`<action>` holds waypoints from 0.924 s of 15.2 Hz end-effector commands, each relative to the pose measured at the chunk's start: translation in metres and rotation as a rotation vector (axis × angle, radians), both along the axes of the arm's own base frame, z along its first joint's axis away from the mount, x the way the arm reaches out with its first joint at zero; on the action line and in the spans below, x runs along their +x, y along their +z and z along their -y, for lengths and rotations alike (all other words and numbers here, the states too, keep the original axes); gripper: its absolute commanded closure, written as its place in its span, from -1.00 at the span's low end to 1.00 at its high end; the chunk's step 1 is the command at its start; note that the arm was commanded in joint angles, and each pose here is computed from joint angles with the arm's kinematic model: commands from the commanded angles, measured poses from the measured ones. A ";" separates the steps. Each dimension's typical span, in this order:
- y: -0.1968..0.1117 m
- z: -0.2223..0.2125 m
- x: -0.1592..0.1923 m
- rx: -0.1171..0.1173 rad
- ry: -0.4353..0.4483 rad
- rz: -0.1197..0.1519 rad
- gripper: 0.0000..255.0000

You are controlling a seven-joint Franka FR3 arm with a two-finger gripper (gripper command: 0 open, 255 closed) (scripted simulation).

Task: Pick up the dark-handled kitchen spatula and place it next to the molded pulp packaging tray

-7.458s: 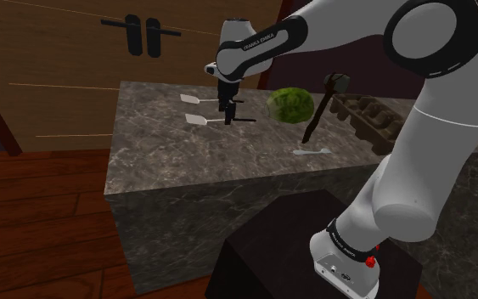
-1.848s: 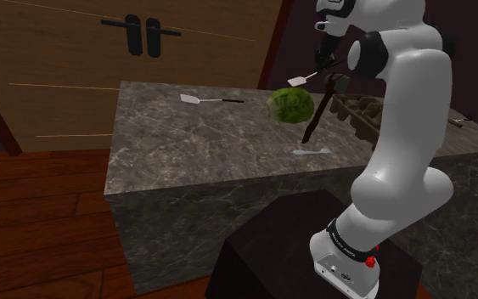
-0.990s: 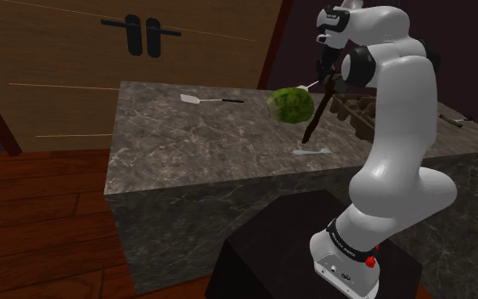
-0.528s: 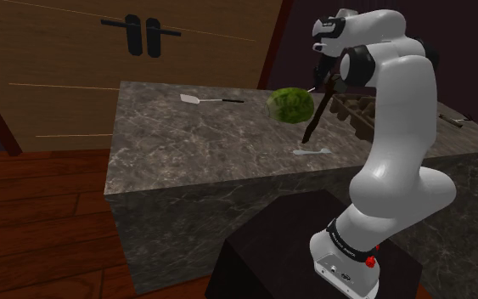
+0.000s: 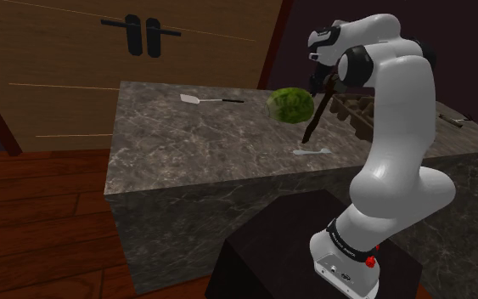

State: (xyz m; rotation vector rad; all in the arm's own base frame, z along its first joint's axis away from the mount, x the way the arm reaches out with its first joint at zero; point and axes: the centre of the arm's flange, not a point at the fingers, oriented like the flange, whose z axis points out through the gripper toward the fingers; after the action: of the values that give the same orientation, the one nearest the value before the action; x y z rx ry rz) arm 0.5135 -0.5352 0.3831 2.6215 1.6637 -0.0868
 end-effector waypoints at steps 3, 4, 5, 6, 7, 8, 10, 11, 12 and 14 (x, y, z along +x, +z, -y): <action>-0.022 0.001 0.000 0.000 0.000 0.000 1.00; -0.027 0.001 0.000 0.000 0.000 0.000 1.00; -0.033 0.001 0.000 0.000 0.000 0.000 1.00; -0.033 0.001 0.000 0.000 0.000 0.000 1.00; -0.033 0.001 0.000 0.000 0.000 0.000 1.00; -0.033 0.001 0.000 0.000 0.000 0.000 1.00; -0.033 0.001 0.000 0.000 0.000 0.000 1.00; -0.033 0.001 0.000 0.000 0.000 0.000 1.00; -0.033 0.001 0.000 0.000 0.000 0.000 1.00; -0.033 0.001 0.000 0.000 0.000 0.000 -1.00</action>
State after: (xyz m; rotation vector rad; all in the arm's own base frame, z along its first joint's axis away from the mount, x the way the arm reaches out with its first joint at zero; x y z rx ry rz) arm 0.5134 -0.5360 0.3505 2.6213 1.6632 -0.0868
